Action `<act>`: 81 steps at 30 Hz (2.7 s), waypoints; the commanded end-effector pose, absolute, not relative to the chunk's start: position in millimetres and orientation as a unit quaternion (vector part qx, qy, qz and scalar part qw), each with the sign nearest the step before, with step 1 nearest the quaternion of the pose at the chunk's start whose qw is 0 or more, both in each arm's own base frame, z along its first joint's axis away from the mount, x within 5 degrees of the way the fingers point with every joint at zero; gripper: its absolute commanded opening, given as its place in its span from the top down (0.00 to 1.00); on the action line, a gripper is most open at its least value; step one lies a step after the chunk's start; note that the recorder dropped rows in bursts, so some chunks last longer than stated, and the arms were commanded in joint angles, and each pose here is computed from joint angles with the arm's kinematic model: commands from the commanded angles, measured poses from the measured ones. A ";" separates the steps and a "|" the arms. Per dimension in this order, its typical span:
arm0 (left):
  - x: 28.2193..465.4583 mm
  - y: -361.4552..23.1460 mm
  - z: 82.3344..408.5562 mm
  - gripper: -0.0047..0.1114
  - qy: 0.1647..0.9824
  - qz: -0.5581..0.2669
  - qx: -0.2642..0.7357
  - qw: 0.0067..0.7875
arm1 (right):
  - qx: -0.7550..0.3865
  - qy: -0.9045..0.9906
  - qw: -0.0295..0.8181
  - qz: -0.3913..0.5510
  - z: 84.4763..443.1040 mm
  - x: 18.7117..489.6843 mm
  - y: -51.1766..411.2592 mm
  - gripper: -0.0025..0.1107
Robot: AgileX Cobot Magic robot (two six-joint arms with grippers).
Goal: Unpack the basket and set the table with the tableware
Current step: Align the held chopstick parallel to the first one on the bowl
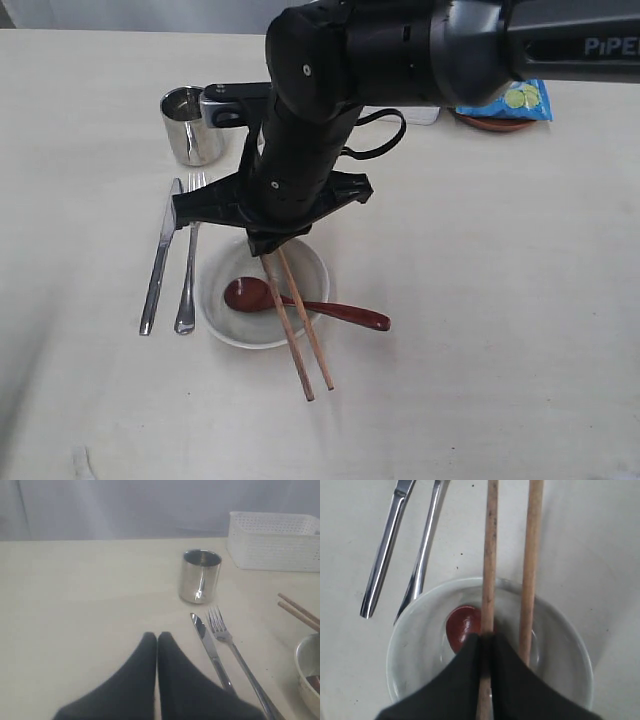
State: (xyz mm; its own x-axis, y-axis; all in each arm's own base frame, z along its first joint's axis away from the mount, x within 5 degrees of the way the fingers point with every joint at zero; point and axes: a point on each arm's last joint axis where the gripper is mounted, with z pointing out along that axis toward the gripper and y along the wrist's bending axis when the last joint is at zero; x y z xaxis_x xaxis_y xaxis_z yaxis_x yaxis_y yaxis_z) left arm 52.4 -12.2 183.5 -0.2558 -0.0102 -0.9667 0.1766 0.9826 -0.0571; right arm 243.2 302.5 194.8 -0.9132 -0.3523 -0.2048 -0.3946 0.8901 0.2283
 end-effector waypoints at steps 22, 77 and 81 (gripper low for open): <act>52.2 -12.6 182.7 0.96 0.788 -0.079 0.055 0.608 | -0.203 0.966 0.093 0.130 197.1 245.0 301.6 0.98; 52.2 -12.6 182.7 0.96 0.788 -0.079 0.055 0.608 | -0.328 0.932 0.102 0.116 178.6 225.5 332.2 0.98; 52.2 -12.6 182.7 0.96 0.788 -0.079 0.055 0.608 | -0.331 0.932 0.105 0.101 177.5 227.0 330.1 0.98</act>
